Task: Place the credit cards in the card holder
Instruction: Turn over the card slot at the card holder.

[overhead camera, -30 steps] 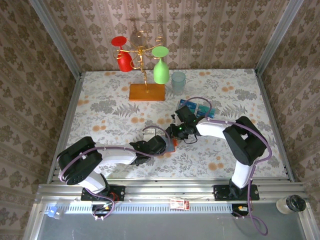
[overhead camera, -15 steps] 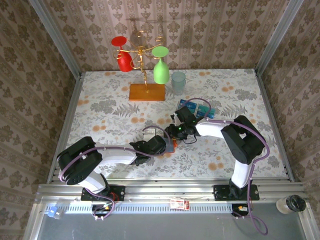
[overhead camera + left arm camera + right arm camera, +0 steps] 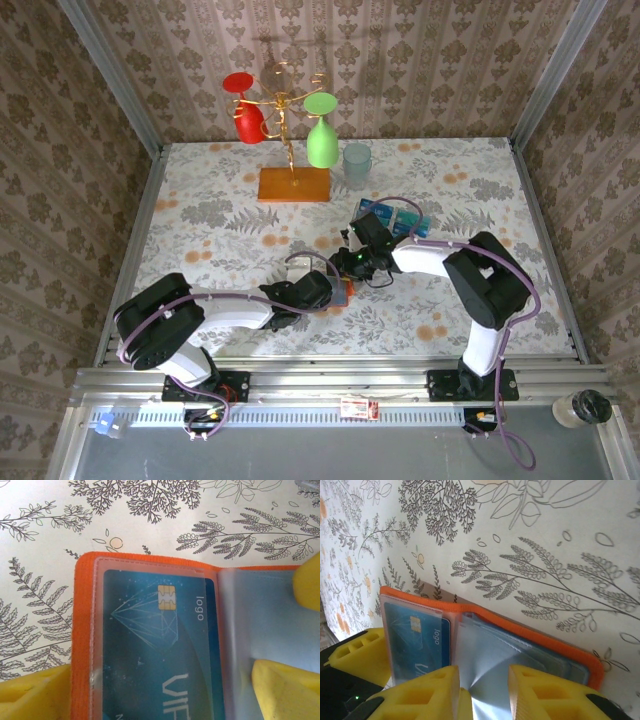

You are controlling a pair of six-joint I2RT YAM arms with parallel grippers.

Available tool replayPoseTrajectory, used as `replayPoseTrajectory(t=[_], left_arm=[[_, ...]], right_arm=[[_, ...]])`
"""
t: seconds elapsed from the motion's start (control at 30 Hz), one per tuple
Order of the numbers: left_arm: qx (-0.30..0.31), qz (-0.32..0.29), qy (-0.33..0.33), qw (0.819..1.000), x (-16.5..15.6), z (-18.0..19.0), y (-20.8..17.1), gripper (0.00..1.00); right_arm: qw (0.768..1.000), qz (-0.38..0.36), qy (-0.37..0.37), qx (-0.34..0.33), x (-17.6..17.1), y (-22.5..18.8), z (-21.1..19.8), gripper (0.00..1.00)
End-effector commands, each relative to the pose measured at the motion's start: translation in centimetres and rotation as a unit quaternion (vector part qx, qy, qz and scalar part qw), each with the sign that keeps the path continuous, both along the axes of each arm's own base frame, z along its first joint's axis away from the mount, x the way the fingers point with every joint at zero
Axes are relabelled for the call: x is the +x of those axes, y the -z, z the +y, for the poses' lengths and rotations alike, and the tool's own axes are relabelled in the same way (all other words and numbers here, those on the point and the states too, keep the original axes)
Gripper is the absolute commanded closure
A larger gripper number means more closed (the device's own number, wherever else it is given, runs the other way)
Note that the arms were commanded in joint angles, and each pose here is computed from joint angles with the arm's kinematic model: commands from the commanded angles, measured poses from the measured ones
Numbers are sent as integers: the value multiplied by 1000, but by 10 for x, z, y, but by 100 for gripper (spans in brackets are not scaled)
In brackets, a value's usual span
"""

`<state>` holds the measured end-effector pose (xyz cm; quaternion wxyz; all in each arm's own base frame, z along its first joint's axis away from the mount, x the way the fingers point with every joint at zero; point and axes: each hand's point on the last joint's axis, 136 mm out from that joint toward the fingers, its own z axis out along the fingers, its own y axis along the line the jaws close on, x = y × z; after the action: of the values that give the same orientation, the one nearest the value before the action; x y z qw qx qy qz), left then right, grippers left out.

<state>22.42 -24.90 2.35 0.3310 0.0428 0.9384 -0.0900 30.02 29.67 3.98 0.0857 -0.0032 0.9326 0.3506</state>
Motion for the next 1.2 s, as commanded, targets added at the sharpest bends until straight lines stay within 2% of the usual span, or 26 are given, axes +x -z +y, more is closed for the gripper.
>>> replayPoseTrajectory(t=[0.0, 0.67, 1.07, 1.17], left_arm=[[12, 8, 7, 1000, -5, 6, 11, 11], [9, 7, 6, 1000, -5, 5, 11, 11], [7, 5, 7, 1000, -4, 4, 9, 11], [8, 4, 7, 1000, -4, 5, 9, 11]], right_arm=[[999, -8, 12, -34, -4, -6, -17, 69], [996, 45, 7, -74, -19, 40, -20, 68], [999, 36, -2, 16, -10, 9, 6, 68], [999, 34, -2, 20, -8, 5, 8, 68]])
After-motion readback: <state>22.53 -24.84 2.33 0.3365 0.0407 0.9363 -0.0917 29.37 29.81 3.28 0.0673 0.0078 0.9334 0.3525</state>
